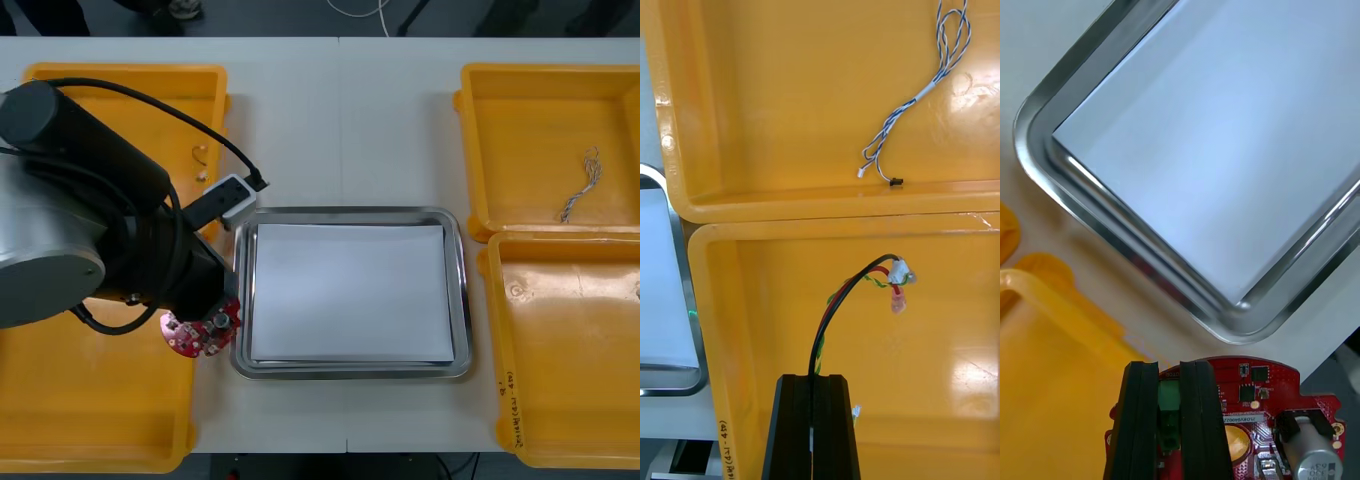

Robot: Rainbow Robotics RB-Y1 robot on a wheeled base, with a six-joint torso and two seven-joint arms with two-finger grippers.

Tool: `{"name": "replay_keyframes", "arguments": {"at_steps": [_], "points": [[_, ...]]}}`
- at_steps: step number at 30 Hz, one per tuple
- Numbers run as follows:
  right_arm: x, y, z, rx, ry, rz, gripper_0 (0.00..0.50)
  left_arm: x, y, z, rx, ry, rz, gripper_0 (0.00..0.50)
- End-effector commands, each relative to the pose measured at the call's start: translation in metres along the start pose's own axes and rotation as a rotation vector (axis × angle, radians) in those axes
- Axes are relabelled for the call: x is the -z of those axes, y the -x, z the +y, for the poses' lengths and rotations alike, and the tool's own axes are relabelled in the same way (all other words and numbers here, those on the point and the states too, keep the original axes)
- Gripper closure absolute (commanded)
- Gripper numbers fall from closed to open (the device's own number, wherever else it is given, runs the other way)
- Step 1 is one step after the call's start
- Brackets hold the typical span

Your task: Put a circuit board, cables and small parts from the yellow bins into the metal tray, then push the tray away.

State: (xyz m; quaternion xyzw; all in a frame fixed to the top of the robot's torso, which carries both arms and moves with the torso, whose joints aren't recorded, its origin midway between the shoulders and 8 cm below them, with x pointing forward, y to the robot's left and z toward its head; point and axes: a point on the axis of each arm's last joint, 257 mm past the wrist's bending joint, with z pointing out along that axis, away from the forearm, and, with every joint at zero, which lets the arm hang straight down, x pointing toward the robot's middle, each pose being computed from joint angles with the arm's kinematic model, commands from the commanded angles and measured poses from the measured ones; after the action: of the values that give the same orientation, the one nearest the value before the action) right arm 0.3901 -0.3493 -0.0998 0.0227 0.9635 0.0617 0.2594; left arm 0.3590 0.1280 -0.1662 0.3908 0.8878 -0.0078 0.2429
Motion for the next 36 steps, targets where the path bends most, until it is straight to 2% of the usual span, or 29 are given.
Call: {"name": "replay_keyframes", "arguments": {"at_steps": [1,4,12,17,22,32,36], "points": [[0.014,0.013,0.010,0.164,-0.033,-0.023,0.500,0.003,0.034,-0.026,0.046,-0.011,-0.050,0.500],[0.010,0.012,0.019,0.198,-0.029,-0.011,0.500,-0.006,0.038,-0.036,0.031,-0.019,-0.035,0.500],[0.003,0.013,0.047,0.296,-0.011,0.012,0.500,-0.027,0.045,-0.047,-0.002,-0.007,0.010,0.500],[-0.003,0.012,0.063,0.360,-0.015,0.035,0.500,-0.041,0.055,-0.052,-0.022,-0.005,-0.004,0.500],[-0.009,0.010,0.081,0.428,-0.019,0.056,0.500,-0.058,0.064,-0.056,-0.028,-0.018,-0.022,0.500],[-0.015,0.010,0.110,0.553,-0.032,0.077,0.500,-0.085,0.068,-0.058,-0.012,-0.044,-0.020,0.500],[-0.014,0.007,0.118,0.587,-0.025,0.088,0.500,-0.095,0.068,-0.054,-0.013,-0.030,-0.024,0.500]]}}
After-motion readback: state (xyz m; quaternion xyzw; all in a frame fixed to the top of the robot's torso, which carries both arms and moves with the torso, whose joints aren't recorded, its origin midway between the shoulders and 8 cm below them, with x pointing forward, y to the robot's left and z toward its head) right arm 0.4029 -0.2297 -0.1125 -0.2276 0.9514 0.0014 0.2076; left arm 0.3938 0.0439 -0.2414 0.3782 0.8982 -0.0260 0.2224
